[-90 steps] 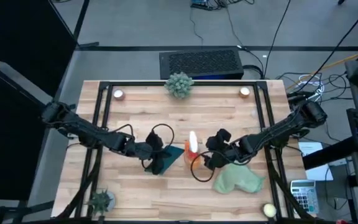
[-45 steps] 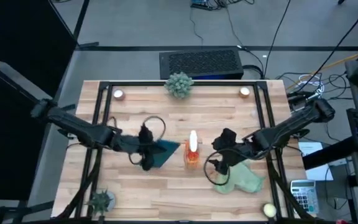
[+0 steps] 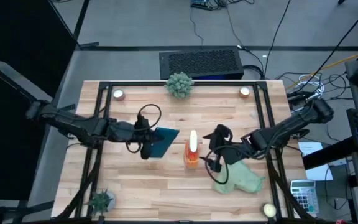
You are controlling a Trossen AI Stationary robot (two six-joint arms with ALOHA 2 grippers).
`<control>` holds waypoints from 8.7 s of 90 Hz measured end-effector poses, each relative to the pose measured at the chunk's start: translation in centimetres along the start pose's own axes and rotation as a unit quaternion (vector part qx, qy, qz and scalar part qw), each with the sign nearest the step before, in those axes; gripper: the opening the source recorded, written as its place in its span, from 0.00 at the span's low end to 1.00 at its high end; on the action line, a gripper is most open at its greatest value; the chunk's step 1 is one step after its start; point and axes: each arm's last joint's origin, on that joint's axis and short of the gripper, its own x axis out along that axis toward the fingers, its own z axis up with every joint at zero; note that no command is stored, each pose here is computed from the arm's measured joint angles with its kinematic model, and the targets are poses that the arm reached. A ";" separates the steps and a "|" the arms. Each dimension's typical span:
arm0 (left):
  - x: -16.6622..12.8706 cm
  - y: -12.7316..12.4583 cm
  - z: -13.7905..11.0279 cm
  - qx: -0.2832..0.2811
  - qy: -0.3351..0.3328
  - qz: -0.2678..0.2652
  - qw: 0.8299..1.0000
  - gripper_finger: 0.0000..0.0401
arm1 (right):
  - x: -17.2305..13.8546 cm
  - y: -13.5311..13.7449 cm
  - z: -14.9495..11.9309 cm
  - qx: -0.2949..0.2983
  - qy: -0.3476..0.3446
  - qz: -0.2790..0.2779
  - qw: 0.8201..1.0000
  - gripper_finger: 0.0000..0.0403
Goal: Apply microfiber cloth
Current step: Spray the back of the tablet
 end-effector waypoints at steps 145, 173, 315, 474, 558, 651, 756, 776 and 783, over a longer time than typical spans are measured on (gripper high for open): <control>9.3 4.4 4.1 0.082 -0.229 -0.100 0.965 0.03 | 2.4 -1.6 3.2 -0.026 -0.102 0.016 0.994 0.98; 10.2 4.0 4.5 0.084 -0.222 -0.127 0.963 0.03 | 2.4 -1.6 3.2 -0.031 -0.104 0.015 0.994 0.82; 1.6 -0.5 -5.6 0.031 0.037 0.030 0.998 0.03 | 5.9 -3.0 -4.5 0.085 0.091 -0.048 0.991 0.67; 0.5 -1.4 -3.9 0.050 -0.024 -0.020 0.998 0.03 | 2.0 -1.0 -2.1 0.082 0.043 0.123 0.988 0.96; 0.7 -0.8 -3.4 0.039 -0.032 -0.012 0.999 0.03 | 1.6 3.1 -1.6 0.019 -0.176 -0.146 0.973 0.95; 3.0 2.3 -0.1 0.078 -0.123 0.016 0.989 0.03 | 4.4 1.0 -0.1 0.021 -0.176 -0.123 0.976 0.95; 13.0 3.5 7.6 0.115 -0.137 -0.163 0.970 0.03 | 4.4 1.3 -0.2 -0.008 -0.167 -0.081 0.983 0.81; 13.0 3.5 7.6 0.115 -0.136 -0.164 0.970 0.03 | 4.5 1.3 -0.3 -0.001 -0.162 -0.078 0.984 0.49; 13.0 3.5 7.6 0.115 -0.136 -0.164 0.970 0.03 | 4.4 1.3 -0.3 -0.003 -0.162 -0.078 0.984 0.43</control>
